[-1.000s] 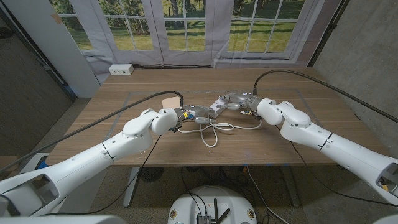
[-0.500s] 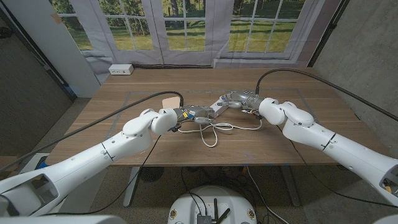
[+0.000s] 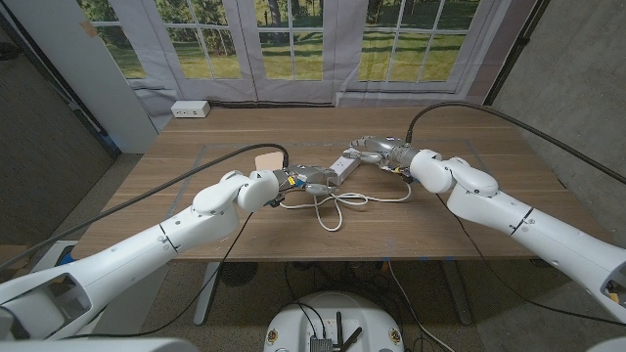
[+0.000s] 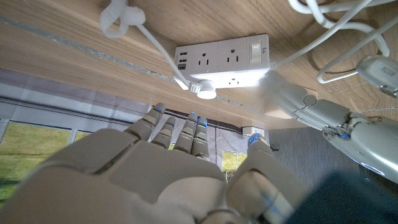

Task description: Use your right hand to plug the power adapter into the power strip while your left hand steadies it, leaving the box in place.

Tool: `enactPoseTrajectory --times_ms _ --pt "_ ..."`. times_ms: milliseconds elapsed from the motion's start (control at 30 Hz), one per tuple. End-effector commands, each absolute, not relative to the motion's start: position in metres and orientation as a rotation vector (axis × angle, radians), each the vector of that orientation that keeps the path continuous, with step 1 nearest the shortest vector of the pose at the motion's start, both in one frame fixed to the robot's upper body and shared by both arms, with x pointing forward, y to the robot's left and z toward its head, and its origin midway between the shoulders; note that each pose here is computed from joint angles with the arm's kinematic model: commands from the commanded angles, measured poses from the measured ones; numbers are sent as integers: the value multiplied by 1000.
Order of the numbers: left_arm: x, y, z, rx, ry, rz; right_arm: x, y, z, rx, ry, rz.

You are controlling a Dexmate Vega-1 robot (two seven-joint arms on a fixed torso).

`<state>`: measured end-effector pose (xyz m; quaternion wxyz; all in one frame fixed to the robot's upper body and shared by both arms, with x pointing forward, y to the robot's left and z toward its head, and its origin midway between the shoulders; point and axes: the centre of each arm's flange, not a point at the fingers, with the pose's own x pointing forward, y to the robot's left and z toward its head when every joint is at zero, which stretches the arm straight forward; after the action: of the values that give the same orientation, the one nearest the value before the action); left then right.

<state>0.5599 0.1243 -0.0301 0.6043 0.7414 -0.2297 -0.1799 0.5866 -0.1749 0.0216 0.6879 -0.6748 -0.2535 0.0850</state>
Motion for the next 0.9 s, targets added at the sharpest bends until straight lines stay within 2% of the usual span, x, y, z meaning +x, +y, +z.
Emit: enactPoseTrajectory --times_ms 33,900 --pt "560 124 -22 1725 -560 -393 584 -180 31 -1473 -592 166" --pt "551 128 -9 1671 -640 -292 588 -185 32 -1419 -579 171"
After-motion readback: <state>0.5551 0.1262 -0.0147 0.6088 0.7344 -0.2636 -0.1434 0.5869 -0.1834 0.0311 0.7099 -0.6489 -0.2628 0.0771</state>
